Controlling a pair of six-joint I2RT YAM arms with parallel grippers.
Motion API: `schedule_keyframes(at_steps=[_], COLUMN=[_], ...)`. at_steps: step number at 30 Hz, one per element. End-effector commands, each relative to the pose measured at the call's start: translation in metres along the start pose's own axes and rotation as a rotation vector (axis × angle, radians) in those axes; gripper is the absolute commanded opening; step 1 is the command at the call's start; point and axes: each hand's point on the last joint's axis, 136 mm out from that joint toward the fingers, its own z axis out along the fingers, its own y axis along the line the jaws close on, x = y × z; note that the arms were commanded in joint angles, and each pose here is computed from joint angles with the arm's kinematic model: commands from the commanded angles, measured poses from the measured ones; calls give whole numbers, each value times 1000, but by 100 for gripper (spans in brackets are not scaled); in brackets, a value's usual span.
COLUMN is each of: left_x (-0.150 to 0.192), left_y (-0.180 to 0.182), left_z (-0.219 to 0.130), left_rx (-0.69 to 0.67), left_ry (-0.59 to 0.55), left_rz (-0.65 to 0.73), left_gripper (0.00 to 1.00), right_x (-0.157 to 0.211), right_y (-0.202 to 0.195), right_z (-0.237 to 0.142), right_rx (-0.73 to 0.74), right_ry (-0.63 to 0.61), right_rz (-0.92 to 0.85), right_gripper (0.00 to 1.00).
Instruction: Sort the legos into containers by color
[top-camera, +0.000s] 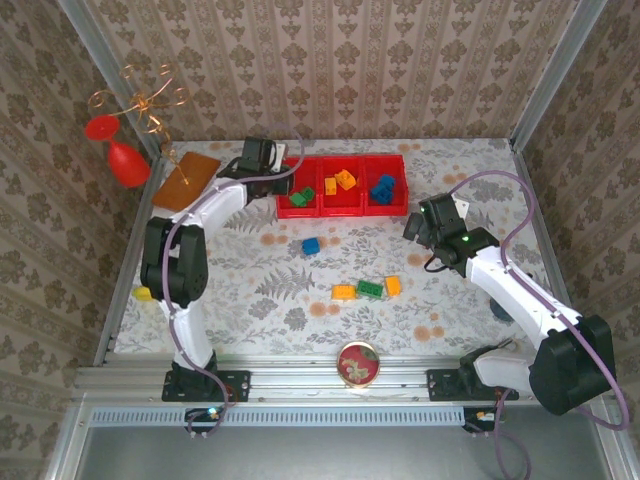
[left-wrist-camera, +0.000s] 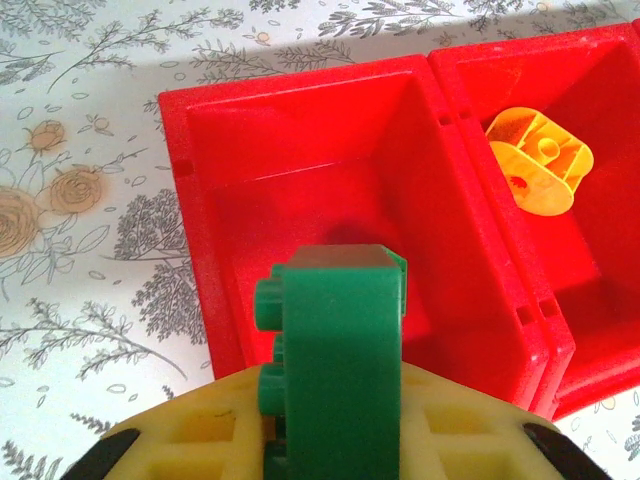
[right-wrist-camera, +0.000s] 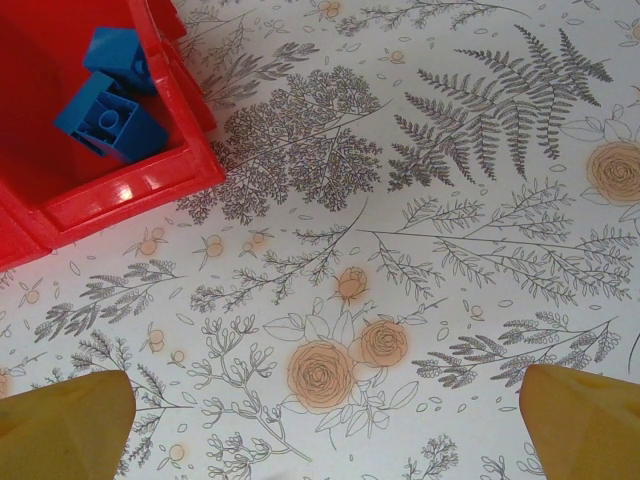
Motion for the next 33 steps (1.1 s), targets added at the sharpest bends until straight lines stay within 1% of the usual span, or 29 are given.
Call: schedule_keyframes(at_steps=[1,14,19,29,33], left_x=[-10,-8,-13,-25,-27], left_y=[-4,-9,-11,-13,-16], left_z=[6,27,33,34,28], left_rx=[24,12,11,8,16], left_ry=[-15,3,-4,-29,-35], left_rz=[-5,15,17,10,13], left_gripper=[23,24,26,45,48], right_x=[2,7,11,31,41], right_y=[-4,-4,-2,6,8], right_z=[-6,-1,1,-1,-7], right_rx=[-3,-6,-16,-58,-57], right_ry=[9,18,31,95,126], right_rz=[21,22,18,-58,-109], right_gripper=[100,100,100,100,100])
